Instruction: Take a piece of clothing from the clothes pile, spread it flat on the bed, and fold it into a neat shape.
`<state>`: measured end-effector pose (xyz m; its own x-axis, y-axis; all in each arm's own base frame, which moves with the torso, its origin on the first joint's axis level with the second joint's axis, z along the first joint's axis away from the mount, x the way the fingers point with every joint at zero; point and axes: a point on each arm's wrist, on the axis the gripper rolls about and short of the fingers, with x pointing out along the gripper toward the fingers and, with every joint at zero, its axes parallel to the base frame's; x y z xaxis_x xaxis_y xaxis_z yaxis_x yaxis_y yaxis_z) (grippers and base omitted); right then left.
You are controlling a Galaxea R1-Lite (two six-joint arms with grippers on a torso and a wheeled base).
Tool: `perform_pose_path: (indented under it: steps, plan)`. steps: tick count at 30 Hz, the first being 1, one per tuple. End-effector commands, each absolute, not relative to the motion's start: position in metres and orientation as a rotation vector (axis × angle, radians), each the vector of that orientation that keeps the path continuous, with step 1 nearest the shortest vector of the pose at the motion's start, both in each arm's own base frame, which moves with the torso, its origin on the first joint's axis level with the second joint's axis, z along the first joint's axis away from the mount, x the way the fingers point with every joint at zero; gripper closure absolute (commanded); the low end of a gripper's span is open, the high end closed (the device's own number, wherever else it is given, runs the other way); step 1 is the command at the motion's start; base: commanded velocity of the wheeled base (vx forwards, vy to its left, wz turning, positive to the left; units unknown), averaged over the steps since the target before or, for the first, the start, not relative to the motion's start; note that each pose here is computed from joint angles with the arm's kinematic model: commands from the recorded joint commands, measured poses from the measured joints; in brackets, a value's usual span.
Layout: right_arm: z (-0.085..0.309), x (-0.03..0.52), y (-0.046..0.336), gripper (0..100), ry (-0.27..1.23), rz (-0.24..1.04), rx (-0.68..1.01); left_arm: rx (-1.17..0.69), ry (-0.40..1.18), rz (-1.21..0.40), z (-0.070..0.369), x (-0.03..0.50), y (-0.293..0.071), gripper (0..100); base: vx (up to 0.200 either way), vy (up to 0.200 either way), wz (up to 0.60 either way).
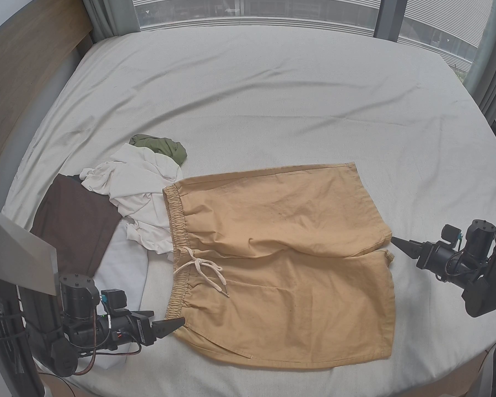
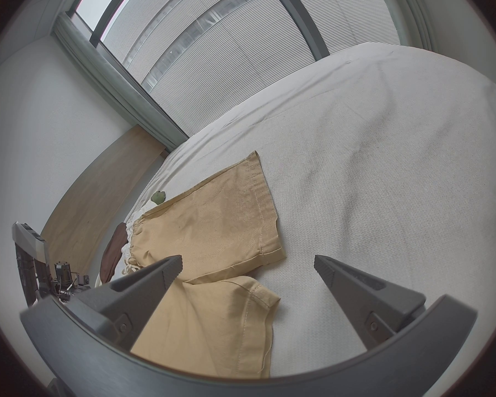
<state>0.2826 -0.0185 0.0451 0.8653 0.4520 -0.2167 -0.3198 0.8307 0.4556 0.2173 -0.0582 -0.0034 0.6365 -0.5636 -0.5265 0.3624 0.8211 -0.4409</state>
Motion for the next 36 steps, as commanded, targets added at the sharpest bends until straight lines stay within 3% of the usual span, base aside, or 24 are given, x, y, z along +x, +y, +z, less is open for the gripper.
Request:
perform_pose_path:
  steps: [1,14,15,36]
  plan:
    - [0.044,0.283,-0.018,0,0.331,0.419,0.419,-0.313,0.756,-0.549,-0.013,0.214,-0.06,0,0.0,0.0,0.0]
    - [0.041,0.283,-0.016,0,0.339,0.422,0.421,-0.302,0.769,-0.575,-0.022,0.22,-0.069,0,0.0,0.0,0.0]
    - [0.041,0.283,-0.016,0,0.34,0.42,0.421,-0.301,0.764,-0.574,-0.021,0.221,-0.069,100,0.0,0.0,0.0]
    - [0.015,0.252,-0.008,0,0.488,0.441,0.338,-0.3,0.752,-0.565,-0.02,0.223,-0.067,100,0.0,0.0,0.0]
